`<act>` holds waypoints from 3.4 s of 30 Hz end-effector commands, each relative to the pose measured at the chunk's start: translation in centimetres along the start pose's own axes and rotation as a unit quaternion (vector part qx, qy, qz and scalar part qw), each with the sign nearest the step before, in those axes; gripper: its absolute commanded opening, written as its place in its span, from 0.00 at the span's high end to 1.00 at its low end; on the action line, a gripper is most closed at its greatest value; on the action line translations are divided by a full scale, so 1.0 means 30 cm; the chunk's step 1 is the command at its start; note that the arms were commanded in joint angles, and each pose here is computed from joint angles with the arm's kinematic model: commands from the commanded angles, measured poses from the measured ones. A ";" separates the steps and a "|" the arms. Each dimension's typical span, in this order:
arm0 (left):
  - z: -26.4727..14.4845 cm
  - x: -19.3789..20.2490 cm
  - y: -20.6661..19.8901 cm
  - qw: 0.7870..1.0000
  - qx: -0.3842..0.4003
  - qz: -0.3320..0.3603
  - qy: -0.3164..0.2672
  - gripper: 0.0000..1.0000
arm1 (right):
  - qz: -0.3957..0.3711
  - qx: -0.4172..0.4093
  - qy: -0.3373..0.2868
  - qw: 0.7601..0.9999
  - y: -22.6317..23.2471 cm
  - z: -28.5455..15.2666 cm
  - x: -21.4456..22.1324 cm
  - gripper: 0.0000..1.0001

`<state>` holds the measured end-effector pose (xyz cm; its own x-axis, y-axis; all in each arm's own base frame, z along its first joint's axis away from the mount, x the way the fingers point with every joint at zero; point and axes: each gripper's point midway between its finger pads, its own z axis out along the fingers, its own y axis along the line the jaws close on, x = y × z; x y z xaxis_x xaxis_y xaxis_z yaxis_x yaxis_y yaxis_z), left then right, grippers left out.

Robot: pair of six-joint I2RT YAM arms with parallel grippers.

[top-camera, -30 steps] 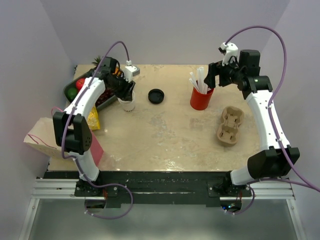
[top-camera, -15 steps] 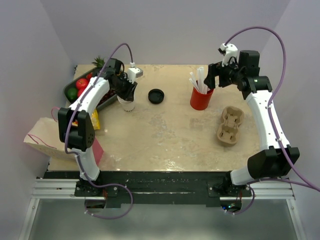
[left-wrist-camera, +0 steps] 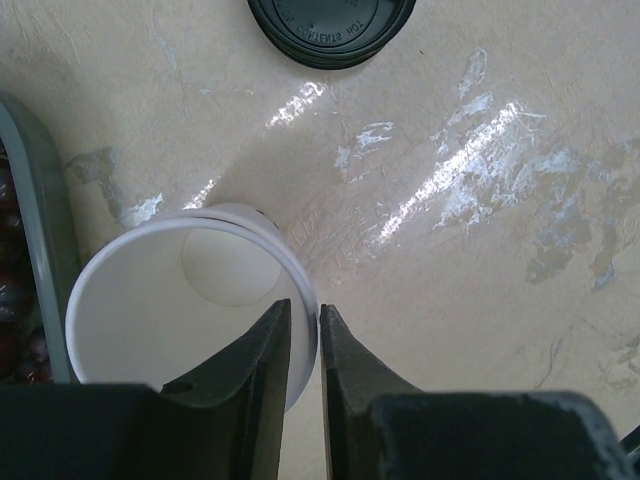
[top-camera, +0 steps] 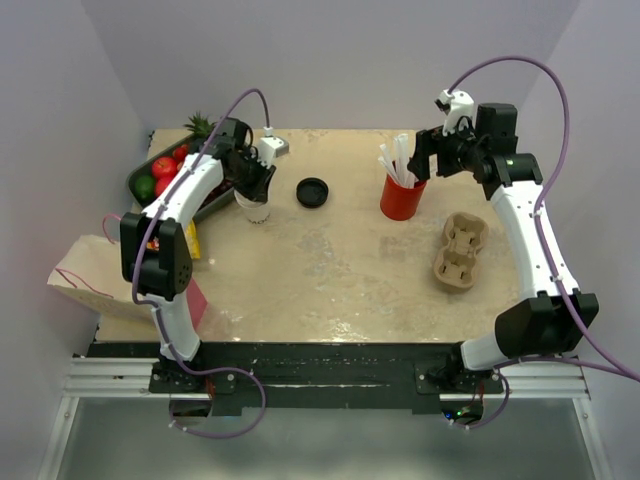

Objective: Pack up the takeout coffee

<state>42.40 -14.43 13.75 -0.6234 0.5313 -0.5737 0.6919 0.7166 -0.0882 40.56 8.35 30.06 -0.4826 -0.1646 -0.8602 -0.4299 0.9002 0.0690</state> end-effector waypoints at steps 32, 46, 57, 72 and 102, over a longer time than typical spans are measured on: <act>-0.205 -0.038 0.005 0.980 -0.167 0.108 -0.003 1.00 | 0.006 -0.011 -0.032 0.999 0.017 -0.001 -0.069 0.14; -0.224 -0.045 0.072 0.980 -0.178 0.090 0.007 1.00 | 0.003 -0.004 -0.033 0.999 0.018 -0.018 -0.035 0.14; -0.204 -0.088 0.011 0.993 -0.109 0.048 -0.009 1.00 | 0.006 -0.007 -0.031 0.999 0.020 -0.014 -0.034 0.14; -0.216 -0.086 0.044 0.996 -0.089 0.015 -0.028 1.00 | 0.007 -0.011 -0.029 1.000 0.016 0.009 -0.028 0.14; -0.200 -0.034 0.096 0.992 -0.117 0.010 0.042 1.00 | 0.013 -0.009 -0.013 1.000 -0.004 0.059 -0.011 0.14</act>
<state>42.01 -12.20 17.61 -0.6423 0.5681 -0.5145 0.6442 0.7638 0.0391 41.60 8.58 27.41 -0.5232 -0.1398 -0.8407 -0.4144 0.9037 0.1076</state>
